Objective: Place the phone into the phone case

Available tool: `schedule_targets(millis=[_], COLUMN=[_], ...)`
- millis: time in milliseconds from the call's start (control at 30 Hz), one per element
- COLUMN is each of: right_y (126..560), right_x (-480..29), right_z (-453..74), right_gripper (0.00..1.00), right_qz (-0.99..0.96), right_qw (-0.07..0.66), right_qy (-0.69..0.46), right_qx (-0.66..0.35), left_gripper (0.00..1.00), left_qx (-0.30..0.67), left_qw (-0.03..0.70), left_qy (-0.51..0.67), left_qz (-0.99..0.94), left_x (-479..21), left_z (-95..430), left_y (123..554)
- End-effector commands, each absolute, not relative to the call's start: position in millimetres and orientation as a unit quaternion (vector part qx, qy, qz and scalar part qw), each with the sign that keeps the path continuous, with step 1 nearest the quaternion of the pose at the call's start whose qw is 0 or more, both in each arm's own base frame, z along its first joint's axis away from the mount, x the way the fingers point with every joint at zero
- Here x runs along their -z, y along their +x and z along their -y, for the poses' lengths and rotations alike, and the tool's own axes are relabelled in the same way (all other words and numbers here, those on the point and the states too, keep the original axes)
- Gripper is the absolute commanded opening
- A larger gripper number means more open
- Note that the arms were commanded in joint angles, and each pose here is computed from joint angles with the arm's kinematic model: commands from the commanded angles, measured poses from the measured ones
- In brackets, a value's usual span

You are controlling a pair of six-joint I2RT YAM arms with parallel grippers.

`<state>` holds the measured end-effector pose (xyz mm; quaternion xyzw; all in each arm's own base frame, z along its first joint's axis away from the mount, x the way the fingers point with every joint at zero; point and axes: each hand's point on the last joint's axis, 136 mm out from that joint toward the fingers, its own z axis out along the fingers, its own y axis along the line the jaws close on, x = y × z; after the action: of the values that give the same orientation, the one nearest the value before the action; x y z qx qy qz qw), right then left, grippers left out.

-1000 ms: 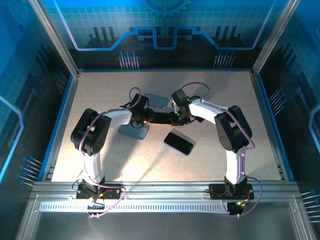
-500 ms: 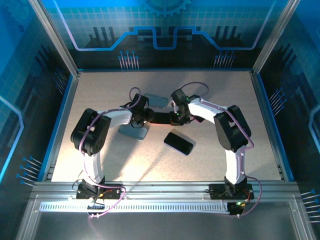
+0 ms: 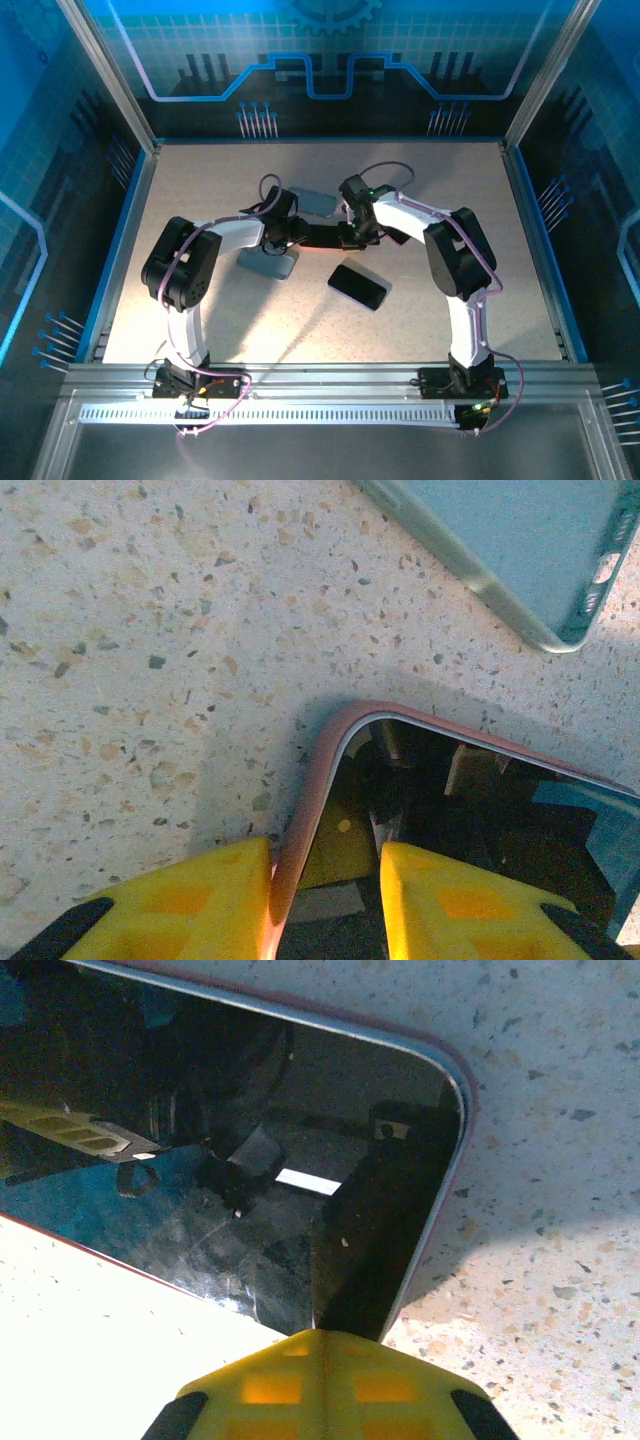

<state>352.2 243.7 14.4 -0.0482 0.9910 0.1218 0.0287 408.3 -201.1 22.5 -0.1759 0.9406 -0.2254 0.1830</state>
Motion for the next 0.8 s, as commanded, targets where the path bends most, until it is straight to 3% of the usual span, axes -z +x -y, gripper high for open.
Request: schedule_targets(millis=[0,467,767], right_y=[274,267,252], right_x=[89,105,90], right_z=[-245,-233,-251], right_gripper=[0.00,0.00,0.00], right_qz=[-0.987,-0.981,-0.982], right_qw=[-0.124,-0.167,-0.149], right_qy=[-0.065,-0.065,-0.058], right_qx=[-0.077,-0.069,-0.098], left_gripper=[0.35,0.35,0.35], left_qx=[0.236,0.242,0.232], left_qw=[0.149,0.158,0.149], left_qy=[-0.164,-0.188,-0.170], left_qz=[-0.946,-0.939,-0.946], left_x=[-19,-22,-21], left_z=[206,202,204], left_y=[396,407,407])
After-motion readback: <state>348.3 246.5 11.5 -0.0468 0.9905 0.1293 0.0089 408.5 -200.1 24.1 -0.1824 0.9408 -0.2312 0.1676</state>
